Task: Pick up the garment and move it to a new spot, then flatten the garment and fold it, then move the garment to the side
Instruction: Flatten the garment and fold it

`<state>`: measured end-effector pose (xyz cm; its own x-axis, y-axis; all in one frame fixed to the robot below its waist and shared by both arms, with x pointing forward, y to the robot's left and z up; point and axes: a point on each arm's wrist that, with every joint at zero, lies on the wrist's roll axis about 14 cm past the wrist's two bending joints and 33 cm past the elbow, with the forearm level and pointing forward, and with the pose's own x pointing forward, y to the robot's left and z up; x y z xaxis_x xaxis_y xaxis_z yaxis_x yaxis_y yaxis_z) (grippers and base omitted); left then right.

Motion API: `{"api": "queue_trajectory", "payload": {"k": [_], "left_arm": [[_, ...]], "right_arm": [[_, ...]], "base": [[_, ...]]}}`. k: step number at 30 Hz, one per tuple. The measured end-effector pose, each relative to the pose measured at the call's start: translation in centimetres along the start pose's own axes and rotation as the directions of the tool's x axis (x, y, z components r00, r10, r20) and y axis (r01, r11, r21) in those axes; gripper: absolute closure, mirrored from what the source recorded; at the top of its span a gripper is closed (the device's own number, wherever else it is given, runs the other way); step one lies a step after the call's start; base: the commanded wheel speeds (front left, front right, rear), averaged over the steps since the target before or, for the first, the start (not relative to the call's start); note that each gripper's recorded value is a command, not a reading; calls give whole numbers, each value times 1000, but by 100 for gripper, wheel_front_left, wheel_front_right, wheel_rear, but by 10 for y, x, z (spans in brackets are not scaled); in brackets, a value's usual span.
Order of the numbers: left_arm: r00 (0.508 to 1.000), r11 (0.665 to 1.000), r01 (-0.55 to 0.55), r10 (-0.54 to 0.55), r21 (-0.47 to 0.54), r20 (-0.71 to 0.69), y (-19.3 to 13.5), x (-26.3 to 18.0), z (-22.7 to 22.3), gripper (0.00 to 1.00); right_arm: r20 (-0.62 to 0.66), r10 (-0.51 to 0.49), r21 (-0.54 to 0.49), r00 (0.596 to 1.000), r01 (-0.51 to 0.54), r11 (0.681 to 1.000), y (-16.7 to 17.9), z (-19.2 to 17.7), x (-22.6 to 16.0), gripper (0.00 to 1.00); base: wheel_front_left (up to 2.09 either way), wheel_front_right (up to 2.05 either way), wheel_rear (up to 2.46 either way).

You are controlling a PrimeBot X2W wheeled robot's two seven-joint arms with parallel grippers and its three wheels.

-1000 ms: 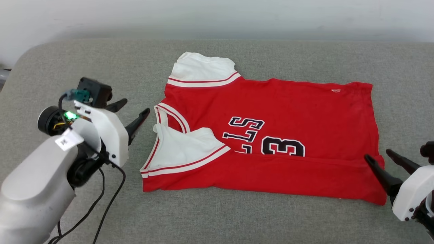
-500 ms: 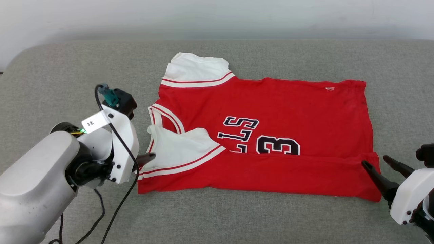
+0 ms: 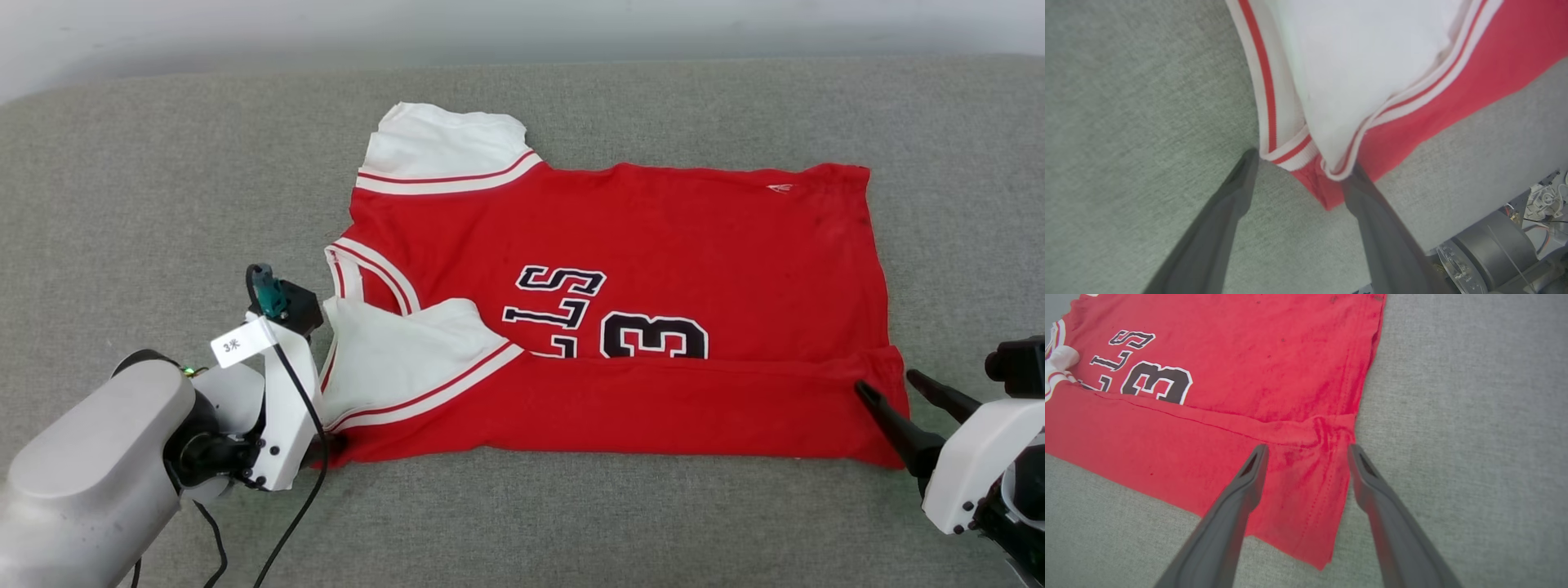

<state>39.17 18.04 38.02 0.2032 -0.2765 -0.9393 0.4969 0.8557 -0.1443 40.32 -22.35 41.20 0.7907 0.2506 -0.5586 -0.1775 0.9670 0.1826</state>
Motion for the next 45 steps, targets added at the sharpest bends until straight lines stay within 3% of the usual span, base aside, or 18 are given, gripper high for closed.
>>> {"api": "queue_trajectory", "payload": {"k": [6, 8, 9, 14, 20, 25, 34, 45], "left_arm": [[1000, 999, 10, -10, -33, 18, 1, 12, 0, 0], [999, 999, 11, -9, -38, 42, 0, 12, 1, 95], [999, 999, 10, -8, -43, 54, -1, 12, 1, 100], [992, 999, 3, 1, -37, 128, -4, 4, 5, 100], [968, 1000, 14, -15, 4, 249, -15, -15, 20, 100], [948, 999, 12, -24, 37, 317, -20, -29, 30, 100], [937, 999, 16, -33, 52, 347, -25, -30, 35, 100], [937, 999, 16, -29, 42, 349, -18, -20, 37, 100]], "right_arm": [[5, -2, -9, 1000, 2, 1000, 0, 3, 2, 0], [18, -2, -29, 1000, 3, 1000, -1, 8, 0, 0], [26, -4, -42, 1000, 5, 999, -1, 12, -2, 0], [76, -10, -135, 997, 21, 991, -5, 43, -13, 0], [0, -38, -218, 999, 37, 975, -12, 62, -29, 0], [-180, -78, -209, 980, 39, 977, -22, 49, -38, 0], [-457, -82, -145, 886, 16, 989, -20, 0, -26, 0], [-554, -49, -49, 831, 26, 998, -14, -44, 10, 0]], "base": [[0, 0, 0], [0, 0, 0], [0, 0, 0], [0, 0, 0], [0, 0, 0], [0, 0, 0], [0, 0, 0], [0, 0, 0]]}}
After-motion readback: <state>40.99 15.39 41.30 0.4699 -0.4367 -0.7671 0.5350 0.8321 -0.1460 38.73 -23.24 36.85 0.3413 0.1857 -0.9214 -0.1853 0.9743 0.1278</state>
